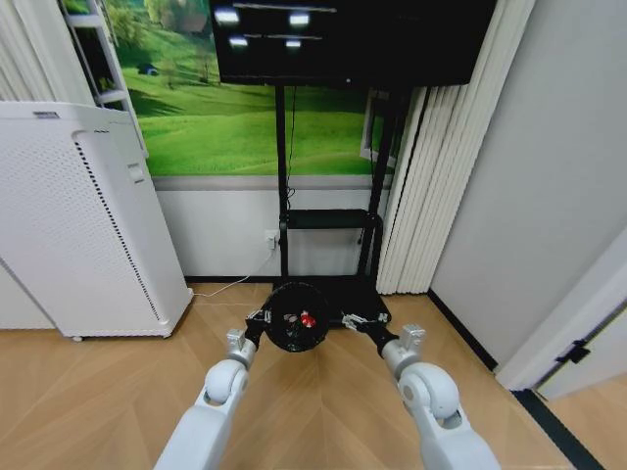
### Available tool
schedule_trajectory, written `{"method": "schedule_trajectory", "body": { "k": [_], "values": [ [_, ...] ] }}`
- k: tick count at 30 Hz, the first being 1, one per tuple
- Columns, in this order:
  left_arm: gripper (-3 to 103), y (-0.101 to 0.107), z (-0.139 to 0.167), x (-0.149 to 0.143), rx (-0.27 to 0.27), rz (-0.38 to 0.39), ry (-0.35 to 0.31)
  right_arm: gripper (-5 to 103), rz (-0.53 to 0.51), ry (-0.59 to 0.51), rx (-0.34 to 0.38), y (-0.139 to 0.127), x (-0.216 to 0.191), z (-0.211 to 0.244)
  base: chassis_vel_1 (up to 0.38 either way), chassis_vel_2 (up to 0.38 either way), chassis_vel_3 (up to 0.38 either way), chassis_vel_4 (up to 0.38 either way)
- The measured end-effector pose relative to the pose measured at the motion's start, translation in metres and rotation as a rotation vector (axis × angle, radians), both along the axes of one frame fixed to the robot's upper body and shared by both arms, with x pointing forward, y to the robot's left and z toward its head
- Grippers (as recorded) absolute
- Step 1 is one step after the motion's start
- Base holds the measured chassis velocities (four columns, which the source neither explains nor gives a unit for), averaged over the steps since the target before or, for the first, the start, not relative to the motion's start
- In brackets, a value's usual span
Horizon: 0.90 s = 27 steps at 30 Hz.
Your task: Pick up the trash bin and place the garbage on the floor into it.
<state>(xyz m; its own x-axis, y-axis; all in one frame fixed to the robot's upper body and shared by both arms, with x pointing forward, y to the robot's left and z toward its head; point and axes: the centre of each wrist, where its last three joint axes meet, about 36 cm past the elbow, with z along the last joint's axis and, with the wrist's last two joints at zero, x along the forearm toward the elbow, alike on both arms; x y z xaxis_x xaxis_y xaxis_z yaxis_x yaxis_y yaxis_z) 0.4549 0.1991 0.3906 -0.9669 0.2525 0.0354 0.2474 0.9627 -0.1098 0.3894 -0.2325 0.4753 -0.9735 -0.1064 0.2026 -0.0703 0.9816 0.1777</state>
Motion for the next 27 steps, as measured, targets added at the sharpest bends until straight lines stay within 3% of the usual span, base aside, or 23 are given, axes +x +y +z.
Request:
{"method": "schedule_trajectory", "body": {
  "k": [2,3,6,7,9,14,27],
  "values": [
    [4,0.007,0.002,-0.006,0.015,-0.002,0.002,100,-0.116,0.009,-0.080,0.002,-0.001,-0.015,0.000,0.000,0.000,0.000],
    [4,0.007,0.002,-0.006,0.015,-0.002,0.002,100,-0.116,0.009,-0.080,0.002,-0.001,-0.015,0.000,0.000,0.000,0.000],
    [4,0.012,0.007,-0.011,0.023,-0.004,0.000,100,-0.281,-0.023,-0.208,0.002,0.007,-0.044,0.000,0.000,0.000,0.000],
    [4,0.012,0.007,-0.011,0.023,-0.004,0.000,100,-0.281,-0.023,-0.208,0.002,0.007,-0.044,0.000,0.000,0.000,0.000],
    [4,0.015,0.008,-0.016,0.026,-0.004,-0.001,100,-0.345,-0.037,-0.290,-0.003,0.008,-0.062,0.000,0.000,0.000,0.000],
    [4,0.017,0.005,-0.020,0.021,0.001,0.006,100,-0.364,-0.022,-0.331,-0.009,0.002,-0.073,0.000,0.000,0.000,0.000],
    [4,0.024,0.010,-0.016,0.035,0.005,-0.009,100,-0.338,-0.026,-0.328,-0.008,0.005,-0.067,0.049,0.049,-0.045,-0.054]
  ]
}}
